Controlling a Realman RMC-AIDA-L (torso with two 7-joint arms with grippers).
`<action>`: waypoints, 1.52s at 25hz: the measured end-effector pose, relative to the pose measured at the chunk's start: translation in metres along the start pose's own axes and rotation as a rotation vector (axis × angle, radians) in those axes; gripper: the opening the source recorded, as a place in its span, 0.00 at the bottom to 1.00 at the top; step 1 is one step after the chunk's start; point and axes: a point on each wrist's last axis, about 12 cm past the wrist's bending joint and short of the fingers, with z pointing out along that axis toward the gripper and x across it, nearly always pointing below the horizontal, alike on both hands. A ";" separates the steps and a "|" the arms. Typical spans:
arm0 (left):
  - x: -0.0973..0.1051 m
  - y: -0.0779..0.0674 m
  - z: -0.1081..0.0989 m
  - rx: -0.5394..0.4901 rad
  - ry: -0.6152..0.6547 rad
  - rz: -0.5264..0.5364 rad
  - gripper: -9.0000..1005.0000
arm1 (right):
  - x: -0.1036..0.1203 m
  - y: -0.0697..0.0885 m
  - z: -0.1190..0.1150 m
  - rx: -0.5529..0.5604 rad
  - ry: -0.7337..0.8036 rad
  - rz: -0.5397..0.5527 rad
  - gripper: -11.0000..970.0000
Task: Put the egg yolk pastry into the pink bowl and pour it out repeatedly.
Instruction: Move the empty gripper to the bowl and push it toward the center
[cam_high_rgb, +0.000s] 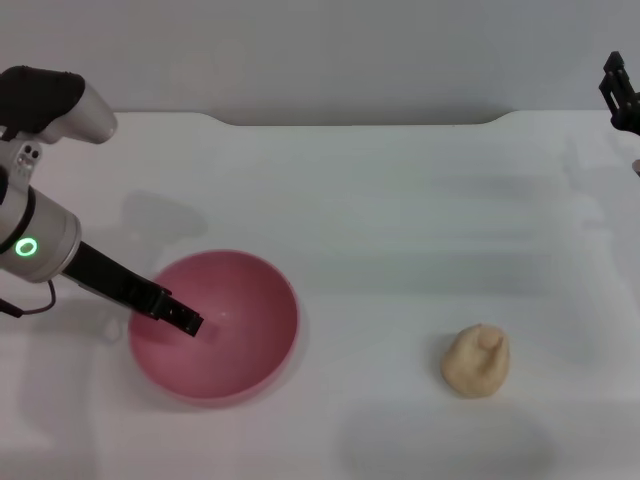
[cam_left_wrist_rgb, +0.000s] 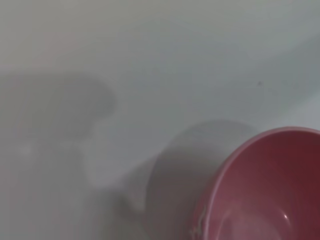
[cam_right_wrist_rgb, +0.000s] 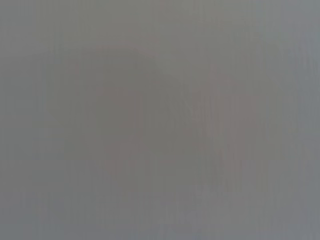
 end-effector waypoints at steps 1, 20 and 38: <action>0.000 0.000 0.000 -0.003 -0.004 0.001 0.76 | 0.000 0.000 0.000 0.000 0.000 0.000 0.57; 0.004 0.002 0.008 0.000 0.007 0.023 0.27 | 0.002 -0.003 -0.003 0.007 0.002 0.001 0.56; -0.007 0.014 -0.001 -0.011 -0.155 -0.055 0.01 | -0.049 0.051 0.078 -0.487 0.604 0.376 0.55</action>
